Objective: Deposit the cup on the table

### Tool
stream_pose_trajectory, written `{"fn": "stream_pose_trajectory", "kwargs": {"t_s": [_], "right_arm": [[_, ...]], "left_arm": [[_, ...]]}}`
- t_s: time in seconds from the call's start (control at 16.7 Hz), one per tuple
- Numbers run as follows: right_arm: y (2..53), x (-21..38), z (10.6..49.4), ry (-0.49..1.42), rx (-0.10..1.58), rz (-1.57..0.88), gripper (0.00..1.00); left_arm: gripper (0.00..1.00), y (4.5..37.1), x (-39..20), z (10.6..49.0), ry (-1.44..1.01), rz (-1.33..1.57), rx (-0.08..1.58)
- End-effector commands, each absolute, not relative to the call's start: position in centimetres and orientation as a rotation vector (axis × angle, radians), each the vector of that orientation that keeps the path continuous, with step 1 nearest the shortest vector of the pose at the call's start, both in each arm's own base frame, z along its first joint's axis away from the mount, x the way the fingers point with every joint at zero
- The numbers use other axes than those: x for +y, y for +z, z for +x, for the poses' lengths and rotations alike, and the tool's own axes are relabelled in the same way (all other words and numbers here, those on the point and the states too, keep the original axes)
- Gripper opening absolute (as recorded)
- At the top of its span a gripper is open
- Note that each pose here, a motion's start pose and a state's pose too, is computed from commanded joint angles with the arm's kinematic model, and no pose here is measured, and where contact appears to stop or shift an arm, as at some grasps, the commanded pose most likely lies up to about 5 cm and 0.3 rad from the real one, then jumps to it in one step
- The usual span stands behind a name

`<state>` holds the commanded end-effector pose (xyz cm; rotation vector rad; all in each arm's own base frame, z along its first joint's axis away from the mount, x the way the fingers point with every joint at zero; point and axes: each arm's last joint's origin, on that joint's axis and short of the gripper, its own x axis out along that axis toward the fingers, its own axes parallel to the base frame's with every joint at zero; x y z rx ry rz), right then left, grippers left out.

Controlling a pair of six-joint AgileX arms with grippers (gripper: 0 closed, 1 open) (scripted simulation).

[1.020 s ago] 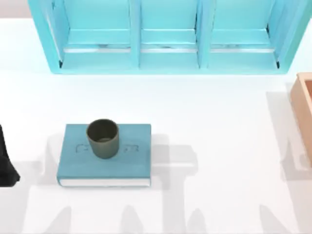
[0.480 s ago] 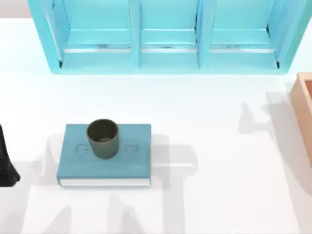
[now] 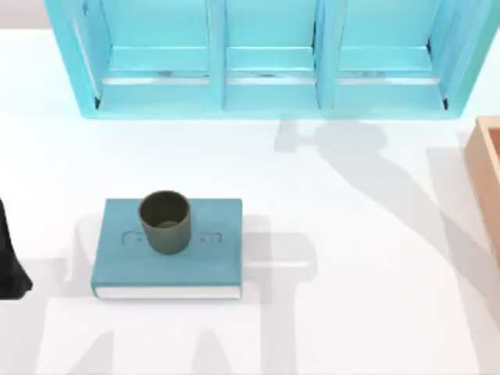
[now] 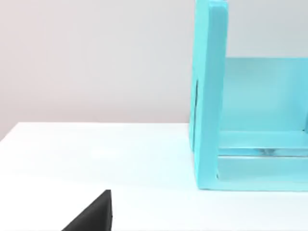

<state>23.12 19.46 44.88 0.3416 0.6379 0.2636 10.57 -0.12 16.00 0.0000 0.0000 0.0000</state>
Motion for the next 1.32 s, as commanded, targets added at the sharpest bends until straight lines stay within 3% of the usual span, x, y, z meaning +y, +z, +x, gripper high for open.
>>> {"fn": "stream_pose_trajectory", "kwargs": {"t_s": [0.24, 0.6, 0.84, 1.32], "right_arm": [[42.1, 27.9, 25.8, 0.228, 0.852, 0.292, 1.0], [32.0, 37.4, 26.5, 0.079, 1.162, 0.112, 1.0], [27.7, 39.9, 26.0, 0.005, 1.261, 0.027, 1.0], [26.7, 40.1, 26.2, -0.008, 1.272, 0.015, 1.0]], "left_arm": [[1.0, 16.0, -0.1, 10.6, 0.0, 0.0, 0.0], [1.0, 16.0, -0.1, 10.6, 0.0, 0.0, 0.0], [1.0, 16.0, -0.1, 10.6, 0.0, 0.0, 0.0], [1.0, 16.0, -0.1, 10.6, 0.0, 0.0, 0.0]]}}
